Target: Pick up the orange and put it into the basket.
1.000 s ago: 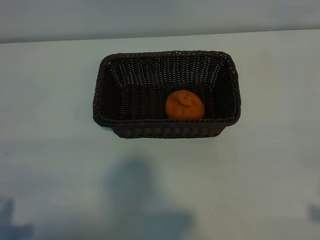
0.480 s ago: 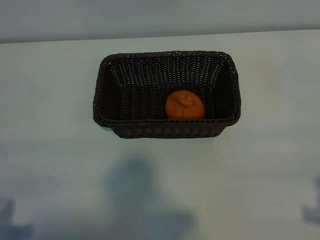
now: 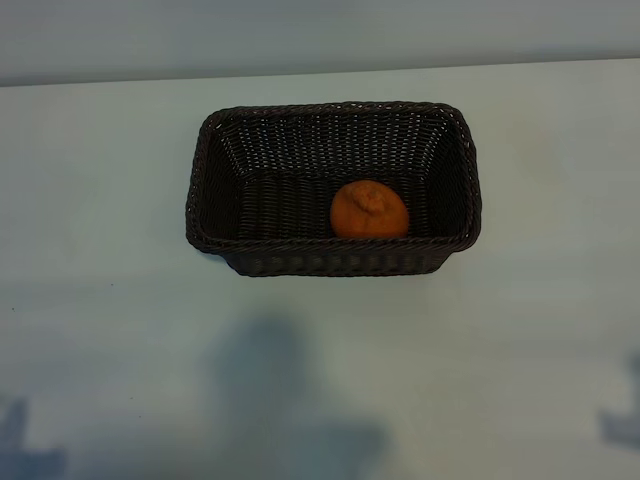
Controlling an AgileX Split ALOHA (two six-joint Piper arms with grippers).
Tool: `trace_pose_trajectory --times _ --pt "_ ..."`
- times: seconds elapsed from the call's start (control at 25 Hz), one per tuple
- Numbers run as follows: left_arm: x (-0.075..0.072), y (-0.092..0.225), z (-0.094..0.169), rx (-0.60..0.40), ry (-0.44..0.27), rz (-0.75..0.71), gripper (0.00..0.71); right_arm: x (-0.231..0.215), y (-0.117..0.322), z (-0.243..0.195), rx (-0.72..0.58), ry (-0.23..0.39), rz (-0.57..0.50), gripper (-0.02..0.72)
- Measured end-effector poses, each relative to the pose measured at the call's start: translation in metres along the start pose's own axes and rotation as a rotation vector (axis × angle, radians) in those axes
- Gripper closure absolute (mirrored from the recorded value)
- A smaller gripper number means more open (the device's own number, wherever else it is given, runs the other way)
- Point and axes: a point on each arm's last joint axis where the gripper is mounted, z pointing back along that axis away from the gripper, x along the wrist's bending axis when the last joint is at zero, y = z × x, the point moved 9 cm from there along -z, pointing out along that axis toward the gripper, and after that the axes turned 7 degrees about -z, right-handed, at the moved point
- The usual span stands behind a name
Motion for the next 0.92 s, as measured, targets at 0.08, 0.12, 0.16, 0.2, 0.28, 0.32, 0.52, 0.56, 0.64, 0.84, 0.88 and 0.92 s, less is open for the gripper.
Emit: trace_pose_trajectory --times 0.08,0.12,0.16,0.2,0.28,0.32,0.52,0.56,0.64,0.84,0.88,0.92 --pt "0.0000 0.0000 0.0000 0.000 0.000 0.000 0.273 0.0000 0.0000 0.0000 0.000 0.000 0.000 0.180" --pt "0.0000 0.0000 0.0000 0.000 0.000 0.000 0.273 0.0000 0.0000 0.0000 0.000 0.000 0.000 0.180" --pt "0.0000 0.0000 0.0000 0.000 0.000 0.000 0.273 0.0000 0.0000 0.0000 0.000 0.000 0.000 0.180" --pt "0.0000 0.0000 0.0000 0.000 0.000 0.000 0.273 0.0000 0.0000 0.0000 0.000 0.000 0.000 0.181" --pt "0.0000 0.0000 0.0000 0.000 0.000 0.000 0.273 -0.0001 -0.0002 0.0000 -0.001 0.001 0.000 0.182" --pt "0.0000 0.0000 0.0000 0.000 0.000 0.000 0.273 -0.0001 -0.0002 0.0000 -0.001 0.001 0.004 0.182" --pt "0.0000 0.0000 0.0000 0.000 0.000 0.000 0.273 -0.0001 -0.0004 0.0000 -0.002 0.000 0.026 0.183" --pt "0.0000 0.0000 0.0000 0.000 0.000 0.000 0.273 -0.0001 -0.0004 0.0000 -0.002 0.000 0.026 0.183" --pt "0.0000 0.0000 0.0000 0.000 0.000 0.000 0.273 -0.0001 -0.0005 0.0000 -0.003 0.000 0.026 0.183" --pt "0.0000 0.0000 0.0000 0.000 0.000 0.000 0.273 -0.0003 -0.0005 0.0000 -0.003 0.001 0.030 0.183" --pt "0.0000 0.0000 0.0000 0.000 0.000 0.000 0.273 -0.0003 -0.0005 0.0000 -0.003 0.001 0.033 0.183" --pt "0.0000 0.0000 0.0000 0.000 0.000 0.000 0.273 -0.0003 -0.0005 0.0000 -0.003 0.001 0.034 0.183"
